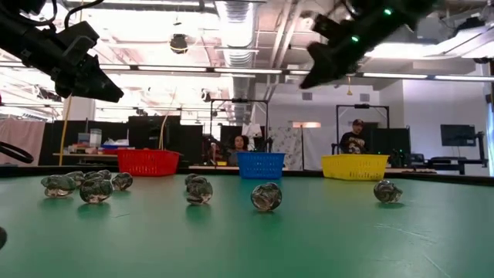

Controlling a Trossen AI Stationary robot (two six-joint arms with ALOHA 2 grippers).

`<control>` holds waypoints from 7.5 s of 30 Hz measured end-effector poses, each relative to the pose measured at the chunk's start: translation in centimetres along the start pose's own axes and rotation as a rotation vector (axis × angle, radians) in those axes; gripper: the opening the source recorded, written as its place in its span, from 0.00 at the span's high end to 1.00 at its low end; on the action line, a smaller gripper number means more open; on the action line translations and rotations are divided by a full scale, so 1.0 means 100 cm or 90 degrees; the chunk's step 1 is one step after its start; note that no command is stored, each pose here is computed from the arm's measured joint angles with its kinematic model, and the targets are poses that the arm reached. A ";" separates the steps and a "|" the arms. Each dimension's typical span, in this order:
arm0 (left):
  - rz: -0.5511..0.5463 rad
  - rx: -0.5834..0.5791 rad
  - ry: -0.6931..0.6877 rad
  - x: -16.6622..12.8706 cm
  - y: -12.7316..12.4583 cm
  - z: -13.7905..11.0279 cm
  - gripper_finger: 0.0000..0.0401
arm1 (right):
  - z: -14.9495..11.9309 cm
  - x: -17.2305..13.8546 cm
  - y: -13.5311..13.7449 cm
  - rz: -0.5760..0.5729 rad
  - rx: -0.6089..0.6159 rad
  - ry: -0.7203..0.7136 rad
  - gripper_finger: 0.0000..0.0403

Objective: Sort Halloween decoration
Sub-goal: Put the white skull toy into the yellow bin, then put the black skull toy into the blue bin

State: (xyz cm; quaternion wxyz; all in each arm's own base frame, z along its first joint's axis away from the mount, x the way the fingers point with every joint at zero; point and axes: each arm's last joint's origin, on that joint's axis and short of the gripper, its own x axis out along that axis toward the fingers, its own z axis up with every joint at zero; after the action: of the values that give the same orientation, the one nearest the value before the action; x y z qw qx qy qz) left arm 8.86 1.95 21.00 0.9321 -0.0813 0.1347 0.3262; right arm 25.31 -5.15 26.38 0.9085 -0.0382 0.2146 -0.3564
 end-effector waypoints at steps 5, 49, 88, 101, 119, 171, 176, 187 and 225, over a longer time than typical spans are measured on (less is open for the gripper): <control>0.000 -0.001 0.000 0.000 0.000 0.000 0.58 | -0.038 0.000 -0.032 -0.150 0.065 0.031 0.77; 0.001 -0.025 0.004 0.000 0.000 -0.001 0.58 | -0.039 -0.039 -0.041 0.234 0.153 -0.045 0.45; -0.052 -0.064 0.020 0.000 -0.002 -0.001 0.58 | -0.173 -0.099 0.174 0.178 0.215 -0.152 0.45; -0.084 -0.036 -0.110 -0.002 -0.007 0.020 0.58 | -0.163 -0.082 0.184 0.149 0.235 -0.154 0.45; -0.081 0.068 -0.179 -0.005 -0.008 0.030 0.58 | -0.147 -0.092 0.181 0.257 0.240 -0.124 0.45; -0.076 0.098 -0.179 -0.005 -0.008 0.030 0.58 | -0.224 -0.107 0.215 0.235 0.200 0.063 0.71; -0.076 0.097 -0.179 -0.004 -0.008 0.030 0.58 | -0.220 -0.108 0.220 0.227 0.208 0.049 0.71; -0.076 0.096 -0.179 -0.005 -0.008 0.030 0.58 | -0.186 -0.094 0.233 0.196 0.263 0.046 0.71; -0.075 0.106 -0.181 -0.005 -0.008 0.030 0.58 | -0.019 0.106 0.115 0.021 0.099 0.017 0.70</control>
State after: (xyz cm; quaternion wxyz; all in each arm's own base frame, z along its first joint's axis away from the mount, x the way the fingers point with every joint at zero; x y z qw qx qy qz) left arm 9.64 1.76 24.07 0.9628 0.0355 0.0235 0.2669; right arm 38.74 -3.47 18.27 0.9115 0.0410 0.1993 -0.3575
